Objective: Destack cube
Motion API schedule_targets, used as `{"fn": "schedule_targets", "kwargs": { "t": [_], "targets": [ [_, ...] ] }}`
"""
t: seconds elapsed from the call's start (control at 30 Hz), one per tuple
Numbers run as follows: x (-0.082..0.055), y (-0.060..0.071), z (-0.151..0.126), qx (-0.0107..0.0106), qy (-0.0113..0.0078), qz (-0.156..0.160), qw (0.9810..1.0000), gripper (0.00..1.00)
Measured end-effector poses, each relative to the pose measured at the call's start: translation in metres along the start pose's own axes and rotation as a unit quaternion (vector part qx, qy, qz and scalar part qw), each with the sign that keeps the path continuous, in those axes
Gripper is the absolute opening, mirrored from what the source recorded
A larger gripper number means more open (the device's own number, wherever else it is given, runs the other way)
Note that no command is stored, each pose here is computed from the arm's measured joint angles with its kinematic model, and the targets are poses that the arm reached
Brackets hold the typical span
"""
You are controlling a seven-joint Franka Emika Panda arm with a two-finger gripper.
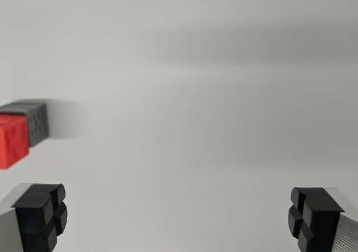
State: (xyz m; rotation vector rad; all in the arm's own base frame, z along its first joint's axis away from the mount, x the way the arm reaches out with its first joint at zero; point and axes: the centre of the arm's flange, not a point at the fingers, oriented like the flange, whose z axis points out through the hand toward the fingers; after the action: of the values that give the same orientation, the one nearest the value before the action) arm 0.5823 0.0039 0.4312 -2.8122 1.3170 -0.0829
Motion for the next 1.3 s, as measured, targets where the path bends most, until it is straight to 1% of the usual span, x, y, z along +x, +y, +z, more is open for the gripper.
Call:
{"fn": "schedule_targets", "kwargs": {
  "t": [0.2,0.27,0.5,0.63,0.7,0.8,1.07,1.3],
  "targets": [
    [-0.012,-0.006,0.007,-0.0013,-0.0012,0.000,1.0000,1.00],
    [-0.017,-0.009,0.009,-0.0021,-0.0019,0.000,1.0000,1.00],
    [-0.032,-0.018,0.018,-0.0039,-0.0031,0.000,1.0000,1.00],
    [-0.042,-0.023,0.024,-0.0053,-0.0040,0.001,1.0000,1.00],
    [-0.045,-0.026,0.026,-0.0056,-0.0043,0.001,1.0000,1.00],
    [-0.054,-0.030,0.031,-0.0070,-0.0051,0.001,1.0000,1.00],
    [-0.075,-0.042,0.043,-0.0097,-0.0071,0.001,0.9999,1.00],
    [-0.095,-0.054,0.055,-0.0125,-0.0090,0.002,0.9999,1.00]
  ]
}}
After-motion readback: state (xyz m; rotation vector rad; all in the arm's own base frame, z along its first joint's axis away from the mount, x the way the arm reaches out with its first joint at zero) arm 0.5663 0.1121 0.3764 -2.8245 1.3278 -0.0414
